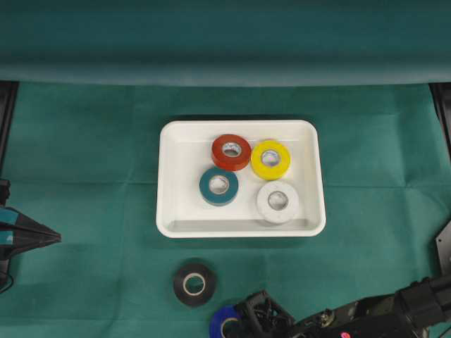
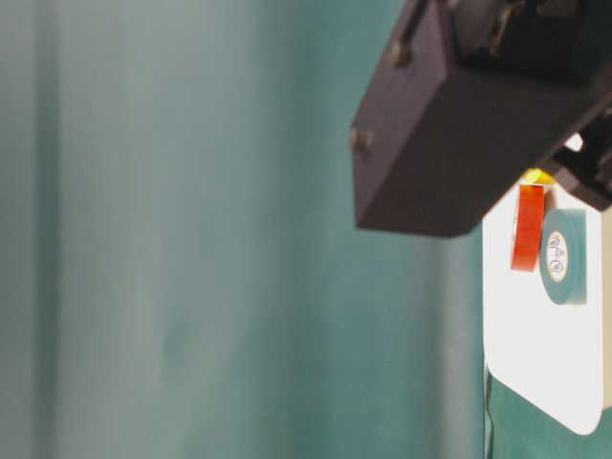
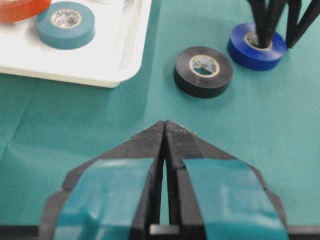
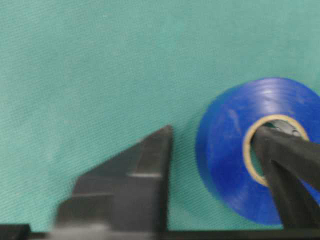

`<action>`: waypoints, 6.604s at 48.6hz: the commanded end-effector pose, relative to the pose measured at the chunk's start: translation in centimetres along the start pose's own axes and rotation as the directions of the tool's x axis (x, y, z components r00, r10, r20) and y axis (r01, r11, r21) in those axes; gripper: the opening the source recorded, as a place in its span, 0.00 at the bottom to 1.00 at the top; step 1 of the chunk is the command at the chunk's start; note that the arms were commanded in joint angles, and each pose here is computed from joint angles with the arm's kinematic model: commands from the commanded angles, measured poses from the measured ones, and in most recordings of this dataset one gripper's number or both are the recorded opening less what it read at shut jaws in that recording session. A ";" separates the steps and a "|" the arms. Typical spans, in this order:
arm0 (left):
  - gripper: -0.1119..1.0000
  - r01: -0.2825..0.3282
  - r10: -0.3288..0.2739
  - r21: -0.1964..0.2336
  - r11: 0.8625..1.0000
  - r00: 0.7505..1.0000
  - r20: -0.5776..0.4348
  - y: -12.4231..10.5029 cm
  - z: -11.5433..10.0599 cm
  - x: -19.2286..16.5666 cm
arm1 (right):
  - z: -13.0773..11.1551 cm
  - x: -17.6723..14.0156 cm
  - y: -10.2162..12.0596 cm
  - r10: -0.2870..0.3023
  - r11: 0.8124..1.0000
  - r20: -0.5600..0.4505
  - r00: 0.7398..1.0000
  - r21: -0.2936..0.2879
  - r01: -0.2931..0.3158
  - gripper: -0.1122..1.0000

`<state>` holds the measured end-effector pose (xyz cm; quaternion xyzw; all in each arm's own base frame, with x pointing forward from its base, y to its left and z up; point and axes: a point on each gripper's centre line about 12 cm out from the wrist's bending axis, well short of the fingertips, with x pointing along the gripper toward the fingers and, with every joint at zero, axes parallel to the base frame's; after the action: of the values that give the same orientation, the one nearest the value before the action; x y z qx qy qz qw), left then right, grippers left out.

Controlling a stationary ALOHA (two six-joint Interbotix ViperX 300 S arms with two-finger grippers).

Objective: Put the tape into the white case with the right arm.
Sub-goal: 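Move the right gripper down onto the blue tape roll and grasp it, then carry the blue roll into the tray's left side and release, then withdraw the right gripper to the right side of the table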

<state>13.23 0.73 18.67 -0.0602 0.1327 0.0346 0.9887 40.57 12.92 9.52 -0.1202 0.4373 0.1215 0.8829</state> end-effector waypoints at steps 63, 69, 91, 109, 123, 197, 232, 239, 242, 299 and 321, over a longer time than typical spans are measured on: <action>0.10 0.000 0.000 -0.005 1.000 1.000 0.011 0.0 0.4 0.0 | 4.5 -4.9 -4.3 -0.084 0.994 0.126 0.988 0.074 0.075 0.12; 0.10 0.000 0.000 -0.003 1.000 1.000 0.011 0.0 0.5 0.0 | 4.3 -5.0 -7.1 -0.133 0.987 0.123 0.984 0.104 0.120 0.12; 0.10 0.000 0.000 -0.006 1.000 1.000 0.011 0.0 0.4 0.0 | 3.1 -6.2 -18.2 -0.304 0.947 0.182 0.935 0.163 0.277 0.12; 0.10 0.000 0.000 -0.005 1.000 1.000 0.011 0.0 0.4 0.0 | 1.4 -5.9 -24.5 -0.374 0.921 0.222 0.901 0.201 0.333 0.12; 0.10 0.000 0.000 -0.006 1.000 1.000 0.012 0.0 0.5 0.0 | 0.7 -6.2 -25.8 -0.399 0.910 0.203 0.894 0.204 0.360 0.12; 0.10 0.000 0.000 -0.006 1.000 1.000 0.011 0.0 0.4 0.0 | -6.6 -13.3 -20.4 -0.411 0.897 0.093 0.907 0.217 0.385 0.72; 0.10 0.000 0.000 -0.006 1.000 1.000 0.012 0.0 0.5 0.0 | -15.6 -21.6 -11.6 -0.435 0.895 0.278 0.856 0.232 0.380 0.71; 0.10 0.000 0.000 -0.005 1.000 1.000 0.011 0.0 0.4 0.0 | -16.8 -22.7 -10.5 -0.458 0.885 0.328 0.826 0.254 0.390 0.71; 0.10 0.000 0.000 -0.006 1.000 1.000 0.012 0.0 0.5 0.0 | -17.4 -23.1 -10.2 -0.470 0.878 0.340 0.815 0.278 0.390 0.71; 0.10 0.000 0.000 -0.005 1.000 1.000 0.012 0.0 0.5 0.0 | -17.7 -21.4 -4.5 -0.224 0.972 0.363 0.905 0.154 0.178 0.70; 0.10 0.000 0.000 -0.006 1.000 1.000 0.011 0.0 0.4 0.0 | -15.7 -21.0 -5.0 -0.215 0.973 0.333 0.918 0.149 0.174 0.70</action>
<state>13.22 0.70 18.61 -0.0624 0.1335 0.0341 0.9885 17.08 0.69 16.49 -0.0899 0.2739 0.0240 0.9573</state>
